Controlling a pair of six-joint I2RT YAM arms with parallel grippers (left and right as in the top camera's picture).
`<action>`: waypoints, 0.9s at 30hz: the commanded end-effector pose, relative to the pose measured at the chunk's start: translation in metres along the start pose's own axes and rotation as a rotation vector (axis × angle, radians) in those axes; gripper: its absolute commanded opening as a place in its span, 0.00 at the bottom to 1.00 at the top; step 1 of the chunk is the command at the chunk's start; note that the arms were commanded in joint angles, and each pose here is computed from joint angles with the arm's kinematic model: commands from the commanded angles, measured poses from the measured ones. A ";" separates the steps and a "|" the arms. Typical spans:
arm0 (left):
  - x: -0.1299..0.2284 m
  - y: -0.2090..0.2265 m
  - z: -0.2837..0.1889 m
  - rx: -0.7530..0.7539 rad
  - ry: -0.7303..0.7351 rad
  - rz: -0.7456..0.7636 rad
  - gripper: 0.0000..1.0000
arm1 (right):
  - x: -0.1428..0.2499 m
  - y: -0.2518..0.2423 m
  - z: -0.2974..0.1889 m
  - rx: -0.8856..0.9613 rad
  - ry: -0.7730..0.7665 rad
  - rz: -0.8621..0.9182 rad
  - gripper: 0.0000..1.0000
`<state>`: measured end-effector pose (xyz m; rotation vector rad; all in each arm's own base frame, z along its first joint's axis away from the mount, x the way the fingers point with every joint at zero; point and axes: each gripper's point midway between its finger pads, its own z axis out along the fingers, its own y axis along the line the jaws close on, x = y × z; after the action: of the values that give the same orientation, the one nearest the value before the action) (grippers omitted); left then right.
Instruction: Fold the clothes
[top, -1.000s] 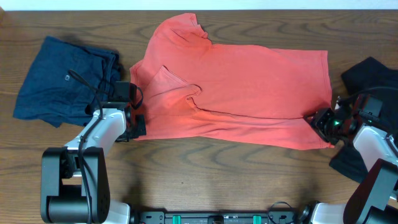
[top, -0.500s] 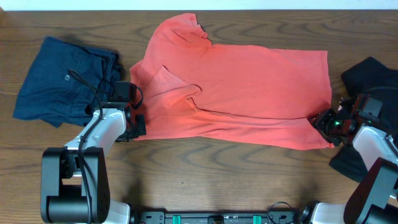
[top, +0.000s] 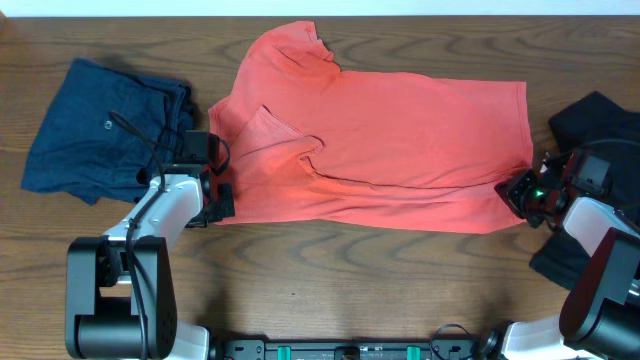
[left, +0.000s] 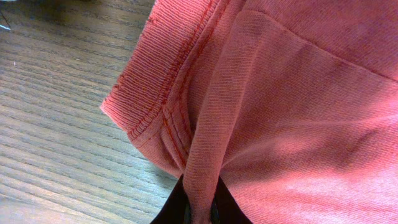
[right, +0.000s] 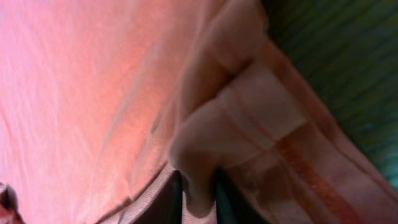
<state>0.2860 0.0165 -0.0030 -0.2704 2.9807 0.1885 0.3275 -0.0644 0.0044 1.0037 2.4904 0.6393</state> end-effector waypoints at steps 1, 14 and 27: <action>0.007 0.008 0.006 -0.033 0.020 -0.015 0.07 | 0.003 0.010 -0.002 -0.048 0.016 -0.004 0.22; 0.005 0.008 0.006 -0.032 0.013 -0.016 0.07 | -0.009 0.018 -0.005 -0.082 -0.031 0.041 0.01; 0.005 0.008 0.006 -0.032 0.012 -0.016 0.07 | -0.013 0.020 -0.005 -0.093 -0.044 0.092 0.01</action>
<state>0.2878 0.0170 -0.0027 -0.2703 2.9726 0.1918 0.3431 -0.0626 0.0156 1.0872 2.3852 0.7345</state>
